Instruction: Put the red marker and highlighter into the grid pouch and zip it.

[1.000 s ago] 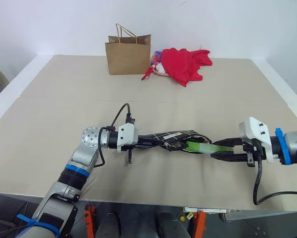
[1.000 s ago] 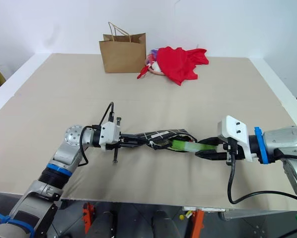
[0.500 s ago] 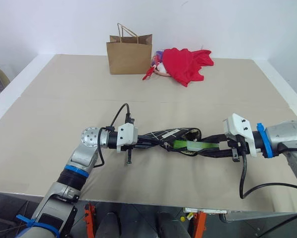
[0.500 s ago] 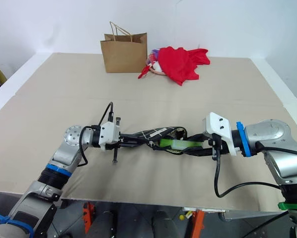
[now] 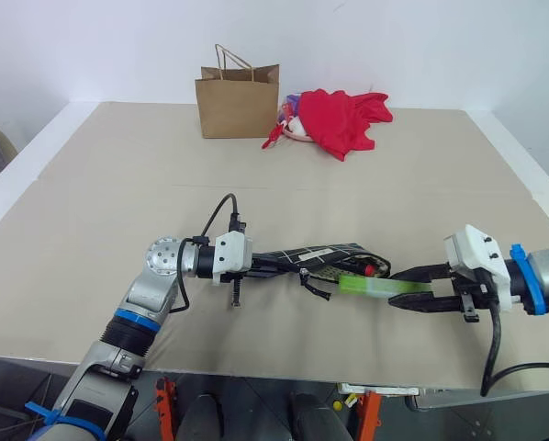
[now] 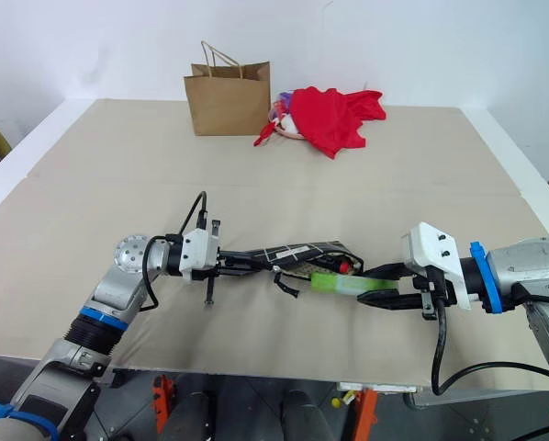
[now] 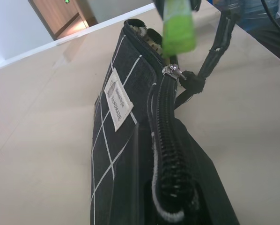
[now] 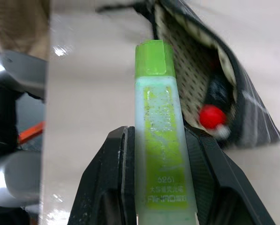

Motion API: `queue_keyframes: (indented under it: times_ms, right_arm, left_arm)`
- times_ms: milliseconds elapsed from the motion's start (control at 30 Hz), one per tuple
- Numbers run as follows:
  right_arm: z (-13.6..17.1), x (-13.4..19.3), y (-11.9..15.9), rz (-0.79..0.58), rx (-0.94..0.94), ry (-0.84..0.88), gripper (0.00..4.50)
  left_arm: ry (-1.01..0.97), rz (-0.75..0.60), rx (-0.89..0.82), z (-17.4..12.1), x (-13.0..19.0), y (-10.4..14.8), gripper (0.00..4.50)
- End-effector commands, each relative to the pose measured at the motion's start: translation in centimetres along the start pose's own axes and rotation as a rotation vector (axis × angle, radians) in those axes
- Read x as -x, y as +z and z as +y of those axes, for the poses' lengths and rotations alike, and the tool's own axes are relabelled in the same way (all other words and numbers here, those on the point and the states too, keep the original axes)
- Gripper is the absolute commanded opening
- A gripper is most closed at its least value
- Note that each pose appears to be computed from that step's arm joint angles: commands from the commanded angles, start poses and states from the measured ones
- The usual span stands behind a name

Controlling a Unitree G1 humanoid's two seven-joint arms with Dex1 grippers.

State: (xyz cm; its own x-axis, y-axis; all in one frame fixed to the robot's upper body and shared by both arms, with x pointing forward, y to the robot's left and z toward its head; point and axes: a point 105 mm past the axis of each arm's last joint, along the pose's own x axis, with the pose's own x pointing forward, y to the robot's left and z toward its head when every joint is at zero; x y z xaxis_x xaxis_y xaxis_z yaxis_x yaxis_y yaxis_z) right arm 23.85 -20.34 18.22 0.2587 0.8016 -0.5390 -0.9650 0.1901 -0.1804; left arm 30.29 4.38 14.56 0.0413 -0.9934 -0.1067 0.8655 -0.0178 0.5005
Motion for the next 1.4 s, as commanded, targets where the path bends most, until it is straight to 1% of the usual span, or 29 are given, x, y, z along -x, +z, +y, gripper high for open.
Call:
queue_keyframes:
  times_ms: [33,200,333,500,633,1167,1200,1233,1267,1300,1333,1367,1400]
  right_arm:
    - [0.2,0.3,1.3,-0.031,0.011,-0.021,1.10]
    - [-1.2,-0.1,1.2,-0.058,-0.027,-0.102,1.10]
    - [-1.8,-0.2,1.5,-0.087,-0.052,-0.129,1.10]
    - [-1.9,-0.5,0.8,-0.051,-0.066,-0.121,1.10]
    - [-1.9,-0.8,0.8,-0.044,-0.063,-0.116,1.10]
    - [-3.3,-4.5,2.8,-0.059,-0.055,-0.086,1.10]
    - [-3.3,-4.6,3.0,-0.064,-0.052,-0.087,2.13]
    - [-3.4,-4.6,3.1,-0.067,-0.050,-0.087,2.44]
    - [-3.4,-4.7,3.1,-0.068,-0.049,-0.086,2.99]
    - [-3.4,-4.7,3.1,-0.068,-0.049,-0.085,3.66]
    - [-3.4,-4.7,3.1,-0.068,-0.049,-0.085,4.19]
    - [-3.2,-4.7,3.3,-0.077,-0.032,-0.080,4.48]
    - [-3.0,-4.7,3.4,-0.085,-0.019,-0.076,4.48]
  left_arm:
    - [0.009,-0.025,-0.042,0.7,-0.2,1.2,0.00]
    - [0.007,-0.032,-0.042,0.6,-0.3,1.3,0.00]
    - [0.006,-0.033,-0.040,0.5,-0.4,1.3,0.00]
    - [0.011,-0.037,-0.039,0.5,-0.5,1.4,0.00]
    - [0.012,-0.038,-0.039,0.5,-0.5,1.4,0.00]
    - [0.008,-0.051,-0.032,0.3,-1.0,1.4,0.00]
    - [0.009,-0.051,-0.032,0.3,-1.0,1.4,0.00]
    - [0.009,-0.051,-0.031,0.2,-1.0,1.4,0.00]
    - [0.010,-0.051,-0.031,0.2,-1.0,1.4,0.00]
    - [0.010,-0.051,-0.031,0.2,-1.0,1.4,0.00]
    - [0.010,-0.051,-0.031,0.2,-1.0,1.4,0.00]
    - [0.011,-0.050,-0.031,0.2,-1.0,1.4,0.00]
    - [0.011,-0.049,-0.030,0.2,-1.0,1.4,0.00]
